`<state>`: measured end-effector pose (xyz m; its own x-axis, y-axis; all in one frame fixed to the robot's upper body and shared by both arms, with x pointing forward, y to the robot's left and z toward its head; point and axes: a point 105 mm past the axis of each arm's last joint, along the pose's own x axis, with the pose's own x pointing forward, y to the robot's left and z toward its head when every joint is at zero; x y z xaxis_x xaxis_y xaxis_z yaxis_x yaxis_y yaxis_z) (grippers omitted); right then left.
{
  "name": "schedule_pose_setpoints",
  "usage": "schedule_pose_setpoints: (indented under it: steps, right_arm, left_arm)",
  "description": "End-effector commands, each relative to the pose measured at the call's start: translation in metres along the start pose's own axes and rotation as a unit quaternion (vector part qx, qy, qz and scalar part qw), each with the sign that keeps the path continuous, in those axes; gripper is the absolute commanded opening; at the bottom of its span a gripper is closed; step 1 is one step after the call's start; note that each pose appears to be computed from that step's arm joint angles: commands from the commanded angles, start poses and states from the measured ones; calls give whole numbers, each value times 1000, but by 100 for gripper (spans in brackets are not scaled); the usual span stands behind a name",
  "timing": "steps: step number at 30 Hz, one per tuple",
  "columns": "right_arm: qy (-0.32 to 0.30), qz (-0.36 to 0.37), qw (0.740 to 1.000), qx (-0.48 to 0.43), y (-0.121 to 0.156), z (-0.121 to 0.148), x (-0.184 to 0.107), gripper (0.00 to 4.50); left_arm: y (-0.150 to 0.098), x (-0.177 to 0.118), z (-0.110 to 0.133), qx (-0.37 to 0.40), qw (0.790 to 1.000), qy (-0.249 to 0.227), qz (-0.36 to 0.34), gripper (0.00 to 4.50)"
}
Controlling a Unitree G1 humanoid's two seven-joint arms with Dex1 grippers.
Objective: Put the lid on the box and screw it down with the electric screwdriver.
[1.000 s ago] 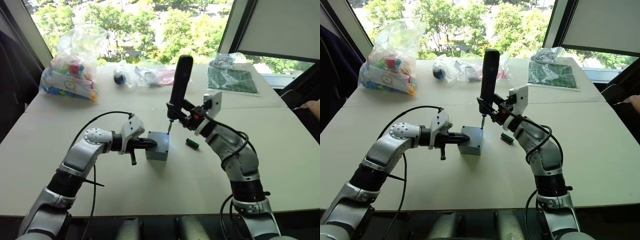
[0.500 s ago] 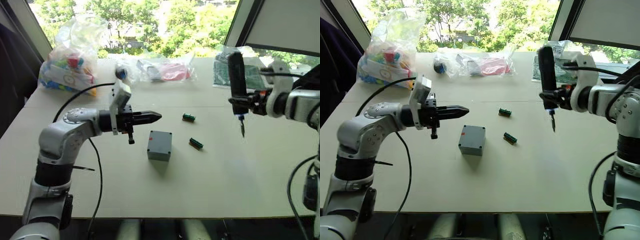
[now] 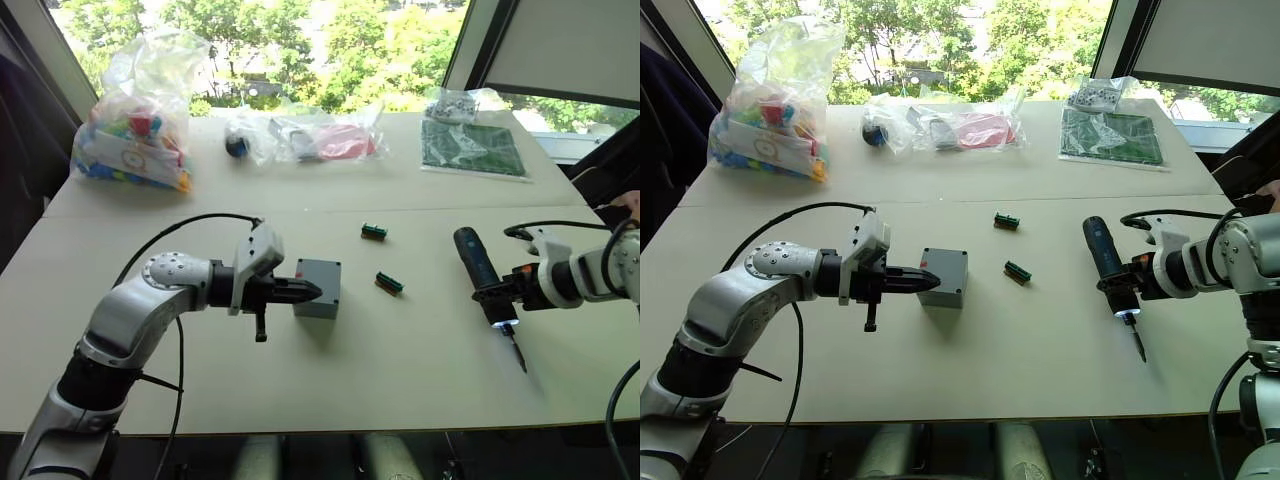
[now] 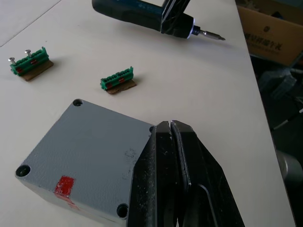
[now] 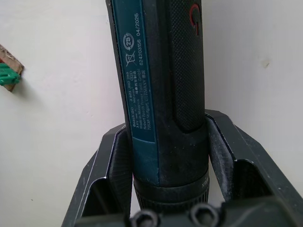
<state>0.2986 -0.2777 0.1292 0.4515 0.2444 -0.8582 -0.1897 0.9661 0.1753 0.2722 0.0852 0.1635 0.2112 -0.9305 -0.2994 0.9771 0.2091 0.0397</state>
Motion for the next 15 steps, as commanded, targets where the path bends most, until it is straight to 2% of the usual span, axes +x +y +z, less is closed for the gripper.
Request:
schedule_pose_setpoints:
  steps: [1,5,13,15]
  right_arm:
    - [-17,-26,999,-15,-9,6,-3,326]
    - [-29,-51,997,-49,-15,12,-3,445]
    - [-142,-76,975,-155,-7,62,-26,445]
    - [-207,-34,966,-151,10,85,-40,445]
  left_arm:
    - [7,-12,2,13,999,-3,32,0]
    - [18,-22,0,6,998,1,58,0]
    - [48,-55,-5,-18,991,1,130,0]
    - [52,-62,-7,-23,990,6,141,0]
